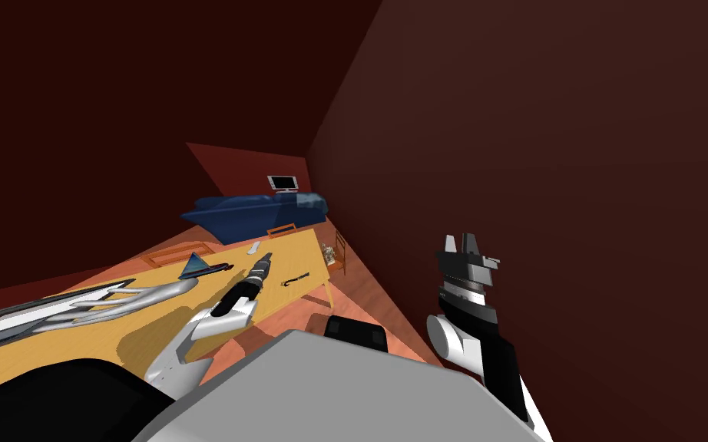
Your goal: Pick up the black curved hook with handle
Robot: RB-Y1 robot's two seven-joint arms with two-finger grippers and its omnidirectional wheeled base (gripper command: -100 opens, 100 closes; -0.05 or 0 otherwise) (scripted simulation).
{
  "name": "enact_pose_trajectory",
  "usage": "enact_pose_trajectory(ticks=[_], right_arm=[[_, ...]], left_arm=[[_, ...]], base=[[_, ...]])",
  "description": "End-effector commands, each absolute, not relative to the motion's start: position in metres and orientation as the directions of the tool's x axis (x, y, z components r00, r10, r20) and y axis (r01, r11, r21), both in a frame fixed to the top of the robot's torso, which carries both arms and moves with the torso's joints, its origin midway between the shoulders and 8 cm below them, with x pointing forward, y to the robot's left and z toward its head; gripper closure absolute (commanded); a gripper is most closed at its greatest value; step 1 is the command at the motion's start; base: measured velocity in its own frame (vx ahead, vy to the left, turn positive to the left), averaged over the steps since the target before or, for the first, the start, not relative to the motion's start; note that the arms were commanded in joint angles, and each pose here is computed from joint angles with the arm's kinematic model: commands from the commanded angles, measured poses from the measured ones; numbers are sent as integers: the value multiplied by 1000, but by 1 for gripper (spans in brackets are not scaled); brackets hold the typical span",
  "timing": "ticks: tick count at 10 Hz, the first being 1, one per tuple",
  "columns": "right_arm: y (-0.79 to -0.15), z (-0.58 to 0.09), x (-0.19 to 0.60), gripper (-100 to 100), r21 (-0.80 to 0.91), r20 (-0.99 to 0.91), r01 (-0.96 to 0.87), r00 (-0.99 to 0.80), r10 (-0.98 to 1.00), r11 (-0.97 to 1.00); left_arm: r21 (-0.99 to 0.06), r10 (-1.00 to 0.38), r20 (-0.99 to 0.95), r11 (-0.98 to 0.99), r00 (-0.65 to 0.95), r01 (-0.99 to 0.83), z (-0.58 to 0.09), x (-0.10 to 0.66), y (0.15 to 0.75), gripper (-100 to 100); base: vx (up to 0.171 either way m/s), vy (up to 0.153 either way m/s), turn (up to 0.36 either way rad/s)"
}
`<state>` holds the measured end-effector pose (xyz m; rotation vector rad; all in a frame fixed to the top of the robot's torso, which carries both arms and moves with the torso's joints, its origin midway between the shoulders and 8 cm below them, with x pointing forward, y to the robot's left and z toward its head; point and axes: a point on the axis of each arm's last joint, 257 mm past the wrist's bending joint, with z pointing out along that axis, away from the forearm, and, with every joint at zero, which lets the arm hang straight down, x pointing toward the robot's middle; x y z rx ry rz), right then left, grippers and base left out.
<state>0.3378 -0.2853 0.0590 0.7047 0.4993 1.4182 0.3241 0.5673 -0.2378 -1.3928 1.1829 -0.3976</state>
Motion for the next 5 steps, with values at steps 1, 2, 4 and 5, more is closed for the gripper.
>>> enact_pose_trajectory(ticks=[1, 2, 4, 5], right_arm=[[-285, 59, 338, 0, 703, 95, -712, 107, 990, 9], [-285, 59, 338, 0, 702, 95, -712, 107, 990, 9], [-285, 59, 338, 0, 703, 95, -712, 107, 990, 9], [-285, 59, 338, 0, 703, 95, -712, 107, 990, 9]], left_arm=[[-876, -811, -394, 190, 431, -443, -250, 316, 574, -100], [-859, -808, -387, 141, 444, -492, -271, 301, 585, -100], [-832, -804, -379, 79, 458, -549, -296, 282, 595, -100], [-829, -804, -379, 75, 459, -554, -298, 281, 596, -100]], base=[[91, -49, -32], [112, -42, -90], [109, -46, -51], [99, -45, -32]])
